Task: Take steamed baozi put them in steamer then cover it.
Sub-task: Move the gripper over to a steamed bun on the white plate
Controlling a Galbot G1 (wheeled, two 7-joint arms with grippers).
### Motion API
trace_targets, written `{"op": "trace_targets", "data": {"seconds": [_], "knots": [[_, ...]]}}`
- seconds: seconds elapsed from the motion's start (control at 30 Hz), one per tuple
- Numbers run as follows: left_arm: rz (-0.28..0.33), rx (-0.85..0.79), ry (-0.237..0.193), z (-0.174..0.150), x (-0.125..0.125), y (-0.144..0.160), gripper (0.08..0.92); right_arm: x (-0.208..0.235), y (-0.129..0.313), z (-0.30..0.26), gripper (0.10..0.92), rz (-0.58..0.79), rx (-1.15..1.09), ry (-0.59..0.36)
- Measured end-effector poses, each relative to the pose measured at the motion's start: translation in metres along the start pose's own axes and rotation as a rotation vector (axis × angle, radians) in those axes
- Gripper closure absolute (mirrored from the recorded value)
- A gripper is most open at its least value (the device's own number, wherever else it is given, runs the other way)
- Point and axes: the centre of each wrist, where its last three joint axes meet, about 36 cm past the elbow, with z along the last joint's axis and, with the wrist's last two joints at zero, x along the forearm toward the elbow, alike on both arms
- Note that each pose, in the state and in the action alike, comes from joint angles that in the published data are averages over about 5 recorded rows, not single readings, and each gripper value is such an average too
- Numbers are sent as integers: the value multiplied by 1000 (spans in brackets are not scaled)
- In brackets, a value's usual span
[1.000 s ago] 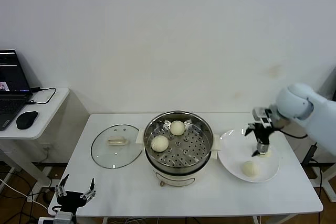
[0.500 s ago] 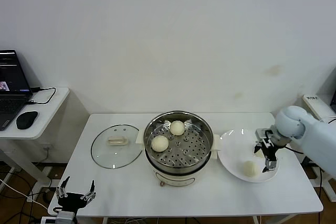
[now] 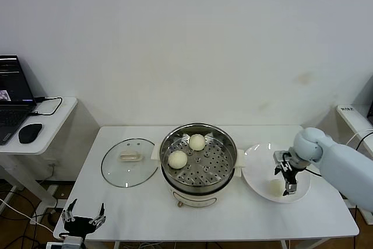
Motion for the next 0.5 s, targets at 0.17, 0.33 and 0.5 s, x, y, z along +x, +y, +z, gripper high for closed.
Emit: {"op": "trace_targets", "data": {"seconds": [0.17, 0.33, 0.5], "knots": [[3, 0, 2, 1, -1, -1, 177, -6, 1, 1, 200, -4, 1, 6], [5, -2, 2, 1, -1, -3, 177, -10, 1, 0, 200, -3, 4, 7], [5, -3, 5, 2, -1, -3, 177, -14, 0, 0, 200, 1, 2, 7]]}}
